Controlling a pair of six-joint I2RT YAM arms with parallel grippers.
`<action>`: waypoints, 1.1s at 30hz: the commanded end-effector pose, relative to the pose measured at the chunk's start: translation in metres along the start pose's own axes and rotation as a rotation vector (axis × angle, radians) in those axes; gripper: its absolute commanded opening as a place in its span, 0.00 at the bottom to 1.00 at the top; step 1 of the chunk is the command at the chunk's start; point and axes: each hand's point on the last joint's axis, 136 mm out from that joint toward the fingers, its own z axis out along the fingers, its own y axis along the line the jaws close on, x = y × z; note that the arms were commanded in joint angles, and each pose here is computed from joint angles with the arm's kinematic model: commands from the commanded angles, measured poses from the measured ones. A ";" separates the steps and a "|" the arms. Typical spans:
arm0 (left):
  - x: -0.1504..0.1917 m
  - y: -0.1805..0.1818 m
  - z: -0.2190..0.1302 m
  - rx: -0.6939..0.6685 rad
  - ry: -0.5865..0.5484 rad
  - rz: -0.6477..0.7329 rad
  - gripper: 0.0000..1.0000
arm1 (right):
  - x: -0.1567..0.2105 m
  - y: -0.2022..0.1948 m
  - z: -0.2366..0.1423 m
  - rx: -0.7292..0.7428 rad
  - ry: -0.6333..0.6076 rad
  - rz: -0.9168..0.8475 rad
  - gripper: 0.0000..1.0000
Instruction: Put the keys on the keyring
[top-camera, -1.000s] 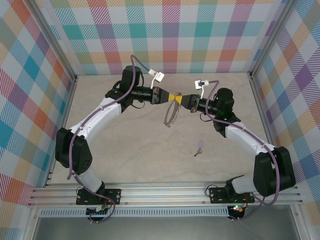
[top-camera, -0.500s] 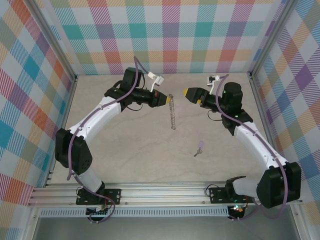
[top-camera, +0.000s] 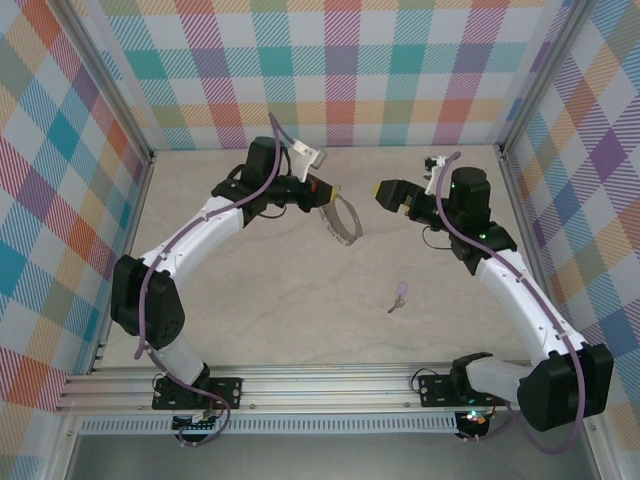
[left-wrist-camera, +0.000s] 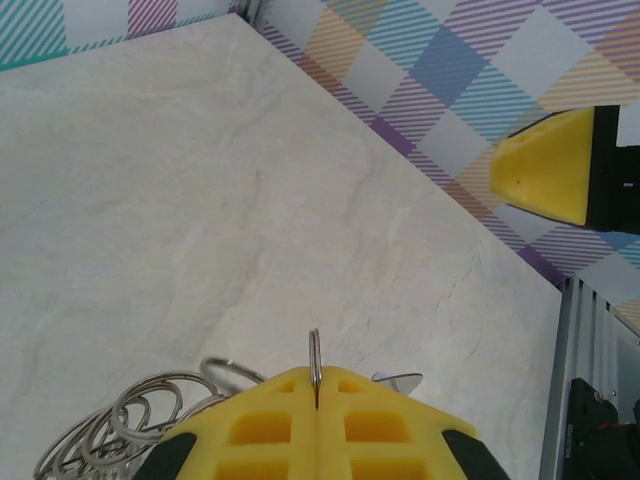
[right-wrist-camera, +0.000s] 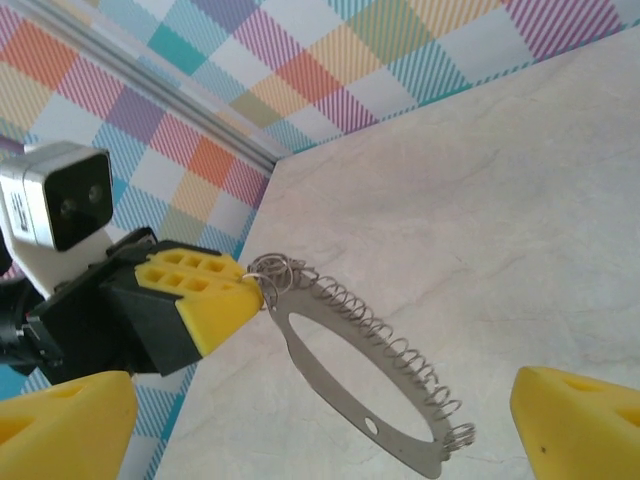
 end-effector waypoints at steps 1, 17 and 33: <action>-0.030 -0.029 -0.010 0.091 -0.052 0.114 0.00 | -0.007 0.017 0.002 -0.082 0.002 -0.080 0.94; -0.020 -0.102 -0.050 0.470 0.070 0.236 0.00 | 0.003 0.063 0.004 -0.393 0.069 -0.223 0.49; -0.013 -0.115 -0.061 0.543 0.089 0.202 0.00 | 0.015 0.093 0.004 -0.619 0.158 -0.276 0.44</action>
